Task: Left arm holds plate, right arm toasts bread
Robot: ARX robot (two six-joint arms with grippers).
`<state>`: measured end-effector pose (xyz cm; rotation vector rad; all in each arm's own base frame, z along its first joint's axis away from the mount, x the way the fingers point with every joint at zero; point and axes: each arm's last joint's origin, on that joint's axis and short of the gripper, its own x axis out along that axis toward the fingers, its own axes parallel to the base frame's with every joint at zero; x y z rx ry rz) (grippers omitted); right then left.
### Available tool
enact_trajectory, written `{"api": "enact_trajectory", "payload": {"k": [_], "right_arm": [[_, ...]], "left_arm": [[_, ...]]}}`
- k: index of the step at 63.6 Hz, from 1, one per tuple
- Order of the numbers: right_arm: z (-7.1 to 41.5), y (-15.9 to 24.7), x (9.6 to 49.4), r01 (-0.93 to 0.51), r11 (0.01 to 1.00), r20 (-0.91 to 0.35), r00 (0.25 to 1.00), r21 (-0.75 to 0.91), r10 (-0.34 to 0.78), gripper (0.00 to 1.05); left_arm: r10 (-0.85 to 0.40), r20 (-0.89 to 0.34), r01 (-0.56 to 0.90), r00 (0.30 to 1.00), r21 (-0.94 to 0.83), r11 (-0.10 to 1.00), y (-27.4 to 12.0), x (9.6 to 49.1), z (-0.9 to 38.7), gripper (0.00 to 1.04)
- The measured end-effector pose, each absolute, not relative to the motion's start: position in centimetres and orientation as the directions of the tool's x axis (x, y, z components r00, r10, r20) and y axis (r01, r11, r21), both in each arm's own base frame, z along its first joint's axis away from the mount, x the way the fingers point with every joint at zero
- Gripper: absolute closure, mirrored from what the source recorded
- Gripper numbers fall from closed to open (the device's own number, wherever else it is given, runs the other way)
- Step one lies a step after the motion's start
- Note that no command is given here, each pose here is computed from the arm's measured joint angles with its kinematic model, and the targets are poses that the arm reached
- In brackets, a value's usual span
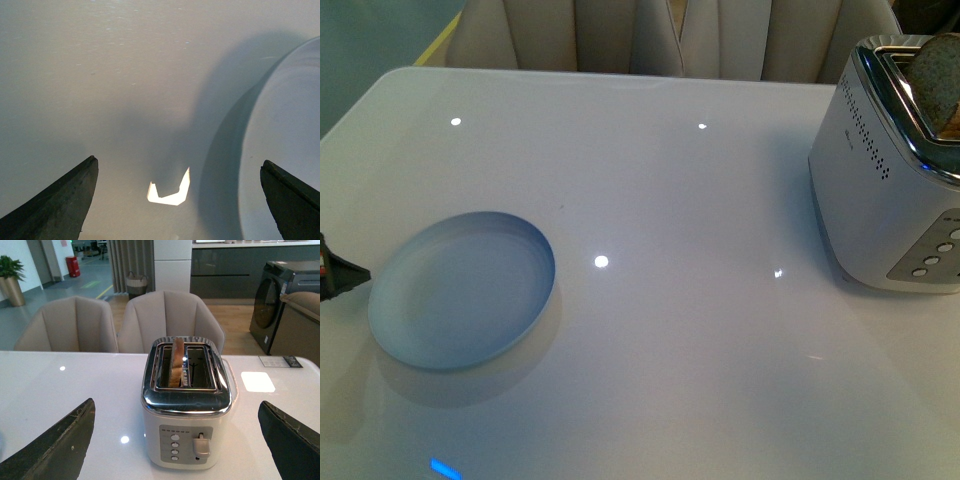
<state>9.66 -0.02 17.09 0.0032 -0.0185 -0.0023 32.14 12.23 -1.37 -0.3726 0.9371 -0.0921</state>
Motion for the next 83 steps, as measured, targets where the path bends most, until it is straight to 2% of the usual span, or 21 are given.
{"api": "enact_trajectory", "payload": {"k": [10,23,46,56,67,83], "right_arm": [[17.1,0.0,9.7,0.002,1.000,0.019,1.000,0.003,-0.002,0.09],[17.1,0.0,9.7,0.002,1.000,0.019,1.000,0.003,-0.002,0.09],[17.1,0.0,9.7,0.002,1.000,0.019,1.000,0.003,-0.002,0.09],[17.1,0.0,9.7,0.002,1.000,0.019,1.000,0.003,-0.002,0.09],[17.1,0.0,9.7,0.002,1.000,0.019,1.000,0.003,-0.002,0.09],[17.1,0.0,9.7,0.002,1.000,0.019,1.000,0.003,-0.002,0.09]], "left_arm": [[-0.168,-0.750,-0.077,0.640,-0.280,0.957,12.7,31.0,1.0,0.07],[-0.139,-0.615,-0.014,0.776,-0.237,0.971,11.6,30.0,7.6,0.07],[-0.218,-0.413,0.156,0.884,-0.178,0.972,5.2,28.7,16.3,0.07],[-0.260,-0.331,0.208,0.907,-0.185,0.961,2.5,27.6,18.9,0.07],[-0.347,-0.273,0.284,0.897,-0.244,0.927,-0.8,26.2,20.1,0.07],[-0.417,-0.265,0.322,0.869,-0.336,0.885,-3.5,25.1,19.2,0.07]]}}
